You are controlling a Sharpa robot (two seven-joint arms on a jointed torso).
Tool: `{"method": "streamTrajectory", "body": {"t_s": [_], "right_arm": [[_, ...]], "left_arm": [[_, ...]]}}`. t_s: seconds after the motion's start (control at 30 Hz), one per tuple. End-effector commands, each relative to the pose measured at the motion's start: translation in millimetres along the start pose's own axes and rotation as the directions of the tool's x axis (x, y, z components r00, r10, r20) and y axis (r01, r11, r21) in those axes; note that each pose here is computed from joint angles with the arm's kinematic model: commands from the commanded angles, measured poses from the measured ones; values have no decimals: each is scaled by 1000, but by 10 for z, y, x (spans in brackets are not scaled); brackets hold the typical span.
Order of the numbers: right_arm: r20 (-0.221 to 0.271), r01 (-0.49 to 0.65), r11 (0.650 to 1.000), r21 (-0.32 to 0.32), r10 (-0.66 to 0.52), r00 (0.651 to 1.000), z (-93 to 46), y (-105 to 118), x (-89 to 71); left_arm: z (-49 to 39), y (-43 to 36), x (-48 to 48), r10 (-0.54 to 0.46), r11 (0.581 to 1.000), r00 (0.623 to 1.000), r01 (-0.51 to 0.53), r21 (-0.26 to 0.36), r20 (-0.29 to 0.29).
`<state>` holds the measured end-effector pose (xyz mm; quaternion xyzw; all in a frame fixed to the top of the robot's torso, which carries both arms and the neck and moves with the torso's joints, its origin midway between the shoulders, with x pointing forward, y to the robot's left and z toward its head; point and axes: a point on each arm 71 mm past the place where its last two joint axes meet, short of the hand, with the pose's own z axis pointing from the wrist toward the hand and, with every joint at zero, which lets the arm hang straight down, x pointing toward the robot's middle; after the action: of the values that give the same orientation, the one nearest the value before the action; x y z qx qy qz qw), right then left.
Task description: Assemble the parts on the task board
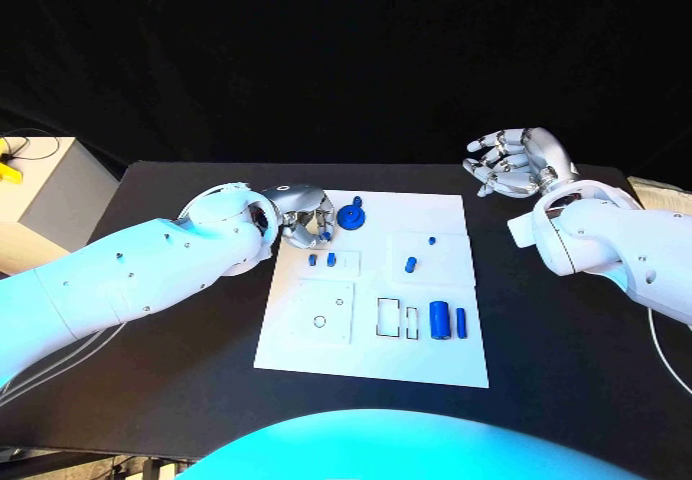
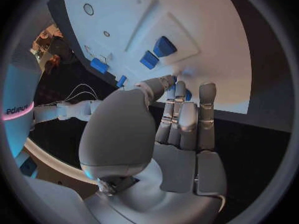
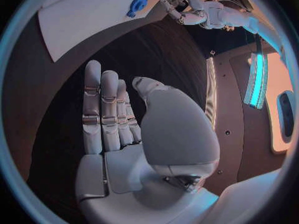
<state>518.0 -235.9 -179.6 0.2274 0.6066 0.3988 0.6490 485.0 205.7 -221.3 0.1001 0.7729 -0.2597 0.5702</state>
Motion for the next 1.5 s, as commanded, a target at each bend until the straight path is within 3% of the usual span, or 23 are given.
{"method": "streamTrajectory", "body": {"t_s": [0.03, 1.5], "right_arm": [[-9, 0, 1000, -8, 0, 1000, 0, 4, 12], [-10, 0, 1000, -4, 0, 1000, -10, -7, 7]], "left_arm": [[0, -18, 13, 11, 1000, 1000, -11, 5, -19], [49, -20, 75, 29, 1000, 999, -29, -3, -27]]}}
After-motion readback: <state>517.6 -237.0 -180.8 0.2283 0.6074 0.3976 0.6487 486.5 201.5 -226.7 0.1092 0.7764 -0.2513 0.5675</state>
